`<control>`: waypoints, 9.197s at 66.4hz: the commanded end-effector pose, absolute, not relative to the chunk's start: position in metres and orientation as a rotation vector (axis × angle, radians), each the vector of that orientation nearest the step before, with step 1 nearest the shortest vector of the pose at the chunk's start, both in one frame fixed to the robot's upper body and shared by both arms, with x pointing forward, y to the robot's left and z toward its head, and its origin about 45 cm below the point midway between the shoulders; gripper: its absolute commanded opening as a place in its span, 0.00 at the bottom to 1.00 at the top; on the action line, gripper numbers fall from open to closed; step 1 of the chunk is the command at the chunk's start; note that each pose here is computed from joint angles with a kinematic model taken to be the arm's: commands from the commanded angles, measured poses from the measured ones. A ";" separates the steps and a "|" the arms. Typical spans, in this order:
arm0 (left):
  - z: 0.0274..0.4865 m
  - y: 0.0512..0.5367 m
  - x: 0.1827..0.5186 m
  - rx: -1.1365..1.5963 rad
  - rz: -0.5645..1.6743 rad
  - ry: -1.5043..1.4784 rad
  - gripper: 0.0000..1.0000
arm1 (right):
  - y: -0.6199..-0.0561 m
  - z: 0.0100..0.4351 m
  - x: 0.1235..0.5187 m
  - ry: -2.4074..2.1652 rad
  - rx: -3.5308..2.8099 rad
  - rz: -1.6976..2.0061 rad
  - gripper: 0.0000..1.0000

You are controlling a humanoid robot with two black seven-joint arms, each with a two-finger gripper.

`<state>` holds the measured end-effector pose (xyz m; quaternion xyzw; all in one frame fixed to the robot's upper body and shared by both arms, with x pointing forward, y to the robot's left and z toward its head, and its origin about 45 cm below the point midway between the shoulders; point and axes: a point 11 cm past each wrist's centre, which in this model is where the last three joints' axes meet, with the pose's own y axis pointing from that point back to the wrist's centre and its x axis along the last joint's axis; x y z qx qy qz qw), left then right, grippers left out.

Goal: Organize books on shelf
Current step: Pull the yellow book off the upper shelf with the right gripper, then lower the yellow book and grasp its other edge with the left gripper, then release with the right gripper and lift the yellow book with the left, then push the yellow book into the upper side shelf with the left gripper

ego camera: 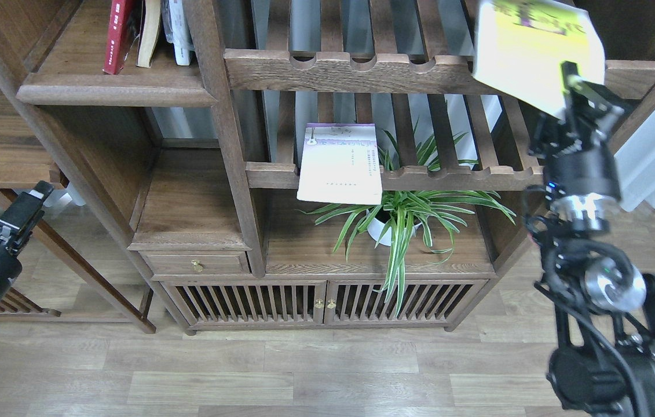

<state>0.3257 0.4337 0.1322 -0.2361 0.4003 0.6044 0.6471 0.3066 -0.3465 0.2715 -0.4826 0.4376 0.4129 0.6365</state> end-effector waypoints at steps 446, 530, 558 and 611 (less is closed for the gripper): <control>0.505 0.385 0.375 -0.382 0.883 0.353 0.03 | -0.174 0.061 0.194 1.002 -1.431 1.608 1.00; 0.486 0.332 0.505 -0.191 1.032 0.150 0.03 | -0.180 0.064 0.197 1.008 -1.416 1.582 1.00; 0.475 0.327 0.514 -0.192 1.050 0.162 0.02 | -0.180 0.065 0.197 1.005 -1.417 1.581 1.00; 0.468 0.327 0.523 -0.341 1.088 0.128 0.64 | -0.180 0.066 0.197 1.004 -1.417 1.579 1.00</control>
